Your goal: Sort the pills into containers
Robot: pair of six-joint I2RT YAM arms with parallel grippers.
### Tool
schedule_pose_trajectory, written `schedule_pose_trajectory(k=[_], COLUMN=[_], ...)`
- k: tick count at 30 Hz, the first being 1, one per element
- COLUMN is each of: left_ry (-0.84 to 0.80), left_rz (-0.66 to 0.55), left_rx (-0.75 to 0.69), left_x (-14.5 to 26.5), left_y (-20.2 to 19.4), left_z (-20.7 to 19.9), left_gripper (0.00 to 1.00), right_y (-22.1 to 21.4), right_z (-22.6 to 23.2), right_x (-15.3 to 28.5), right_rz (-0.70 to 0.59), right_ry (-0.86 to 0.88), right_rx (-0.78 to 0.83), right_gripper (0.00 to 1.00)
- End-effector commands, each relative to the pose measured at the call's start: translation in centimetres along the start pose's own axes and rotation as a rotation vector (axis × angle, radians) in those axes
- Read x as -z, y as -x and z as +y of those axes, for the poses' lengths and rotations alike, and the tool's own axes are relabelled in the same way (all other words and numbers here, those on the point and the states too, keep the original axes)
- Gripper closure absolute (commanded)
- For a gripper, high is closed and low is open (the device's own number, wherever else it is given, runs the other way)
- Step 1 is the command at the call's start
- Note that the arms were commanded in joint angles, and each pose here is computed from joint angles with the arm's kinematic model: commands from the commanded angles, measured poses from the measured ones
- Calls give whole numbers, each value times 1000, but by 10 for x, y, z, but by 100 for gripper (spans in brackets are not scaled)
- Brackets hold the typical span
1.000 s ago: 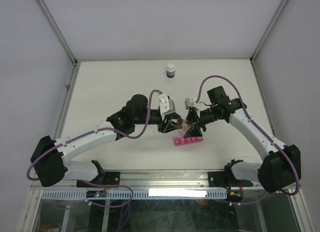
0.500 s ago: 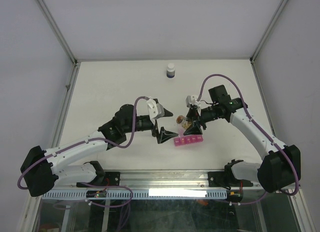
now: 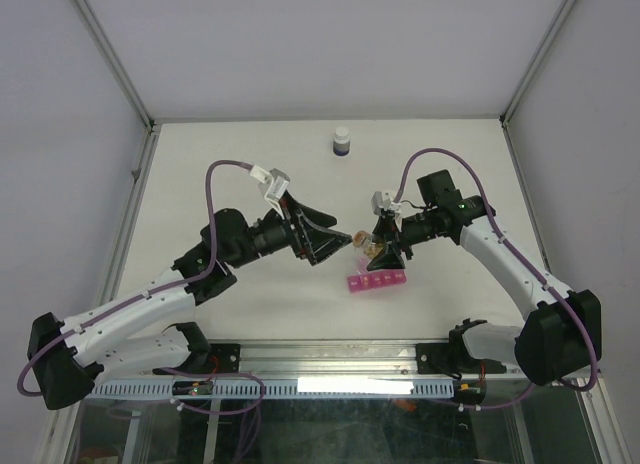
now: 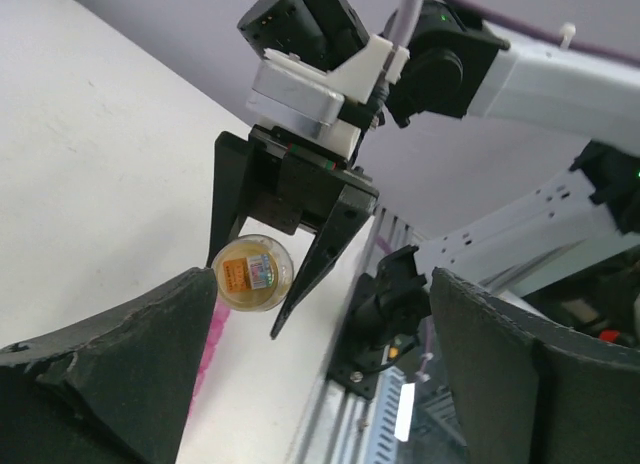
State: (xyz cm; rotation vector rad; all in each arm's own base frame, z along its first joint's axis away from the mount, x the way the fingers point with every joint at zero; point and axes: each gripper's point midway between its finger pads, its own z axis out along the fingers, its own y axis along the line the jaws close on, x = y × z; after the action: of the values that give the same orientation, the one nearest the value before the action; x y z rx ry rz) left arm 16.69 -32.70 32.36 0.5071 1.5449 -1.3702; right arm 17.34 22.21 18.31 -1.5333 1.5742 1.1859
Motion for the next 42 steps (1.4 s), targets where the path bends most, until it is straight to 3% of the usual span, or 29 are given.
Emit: schedule_pose_trajectory(k=[1, 9, 26, 38, 42], left_ry=[135, 291, 273, 239, 178], left_rz=[-29, 124, 240, 293, 330], left_rx=[172, 110, 101, 101, 38], left_x=[-11, -37, -56, -58, -56], left_y=[26, -3, -33, -47, -53], left_z=[1, 14, 21, 19, 15], left_gripper=[20, 30, 43, 66, 71], right_y=[25, 25, 25, 25, 25], right_z=[-2, -4, -3, -3, -2], right_x=[5, 5, 6, 6, 6], right_rz=[-60, -60, -61, -61, -62], right_ry=[-1, -5, -6, -7, -4], right_rx=[75, 72, 75, 78, 76], right_gripper=[100, 100, 100, 100, 100])
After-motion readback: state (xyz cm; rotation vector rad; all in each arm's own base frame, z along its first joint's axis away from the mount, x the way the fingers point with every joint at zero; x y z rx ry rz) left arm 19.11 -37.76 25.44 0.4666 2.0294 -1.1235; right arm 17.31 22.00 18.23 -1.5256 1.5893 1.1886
